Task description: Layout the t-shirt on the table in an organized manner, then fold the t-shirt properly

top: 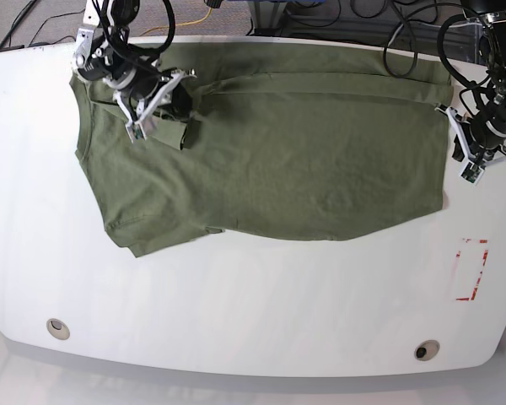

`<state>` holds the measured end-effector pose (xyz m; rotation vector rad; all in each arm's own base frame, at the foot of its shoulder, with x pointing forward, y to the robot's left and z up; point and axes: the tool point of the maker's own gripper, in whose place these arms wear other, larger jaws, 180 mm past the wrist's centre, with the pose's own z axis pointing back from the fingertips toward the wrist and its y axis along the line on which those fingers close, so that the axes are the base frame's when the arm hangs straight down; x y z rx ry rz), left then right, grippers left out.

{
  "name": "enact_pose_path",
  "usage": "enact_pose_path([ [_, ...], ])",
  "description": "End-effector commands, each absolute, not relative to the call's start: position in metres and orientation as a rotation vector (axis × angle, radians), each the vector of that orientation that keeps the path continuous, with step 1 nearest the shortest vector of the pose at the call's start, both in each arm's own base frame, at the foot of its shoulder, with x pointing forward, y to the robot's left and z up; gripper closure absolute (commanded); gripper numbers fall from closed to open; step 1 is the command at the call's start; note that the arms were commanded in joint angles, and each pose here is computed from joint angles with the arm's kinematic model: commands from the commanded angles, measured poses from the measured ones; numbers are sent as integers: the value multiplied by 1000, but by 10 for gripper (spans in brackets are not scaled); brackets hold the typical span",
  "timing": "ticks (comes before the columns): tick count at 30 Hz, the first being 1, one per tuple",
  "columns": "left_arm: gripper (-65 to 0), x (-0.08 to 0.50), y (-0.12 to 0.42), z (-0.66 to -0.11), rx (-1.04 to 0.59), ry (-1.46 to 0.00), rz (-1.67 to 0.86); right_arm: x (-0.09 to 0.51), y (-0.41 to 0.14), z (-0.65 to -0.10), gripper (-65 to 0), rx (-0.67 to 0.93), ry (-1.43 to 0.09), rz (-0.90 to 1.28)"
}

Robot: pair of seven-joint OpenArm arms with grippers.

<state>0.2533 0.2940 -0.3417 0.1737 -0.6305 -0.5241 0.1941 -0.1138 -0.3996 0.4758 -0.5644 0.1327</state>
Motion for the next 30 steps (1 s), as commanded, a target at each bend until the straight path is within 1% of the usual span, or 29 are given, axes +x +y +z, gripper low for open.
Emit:
enact_pose_path([
  [1,0,260,298,-330,195,-663,-534,208,-102,-384,-27,506,-627,169],
  [6,0,260,298,-330,195,-663,-534,230,-90,-363,-27,521,-701,206],
  [14,0,260,298,-330,195,-663,-534,244,-87,-348,-27,504,-718,259],
  [18,0,260,298,-330,195,-663,-534,242,-111,-343,-27,447,-737,214],
  [25,0,260,298,-330,195,-663,-534,217,-158,-356,-27,343,-675,145],
  [30,0,260,298,-330,195,-663,-534,200,-173,-365,-27,312,-634,113],
])
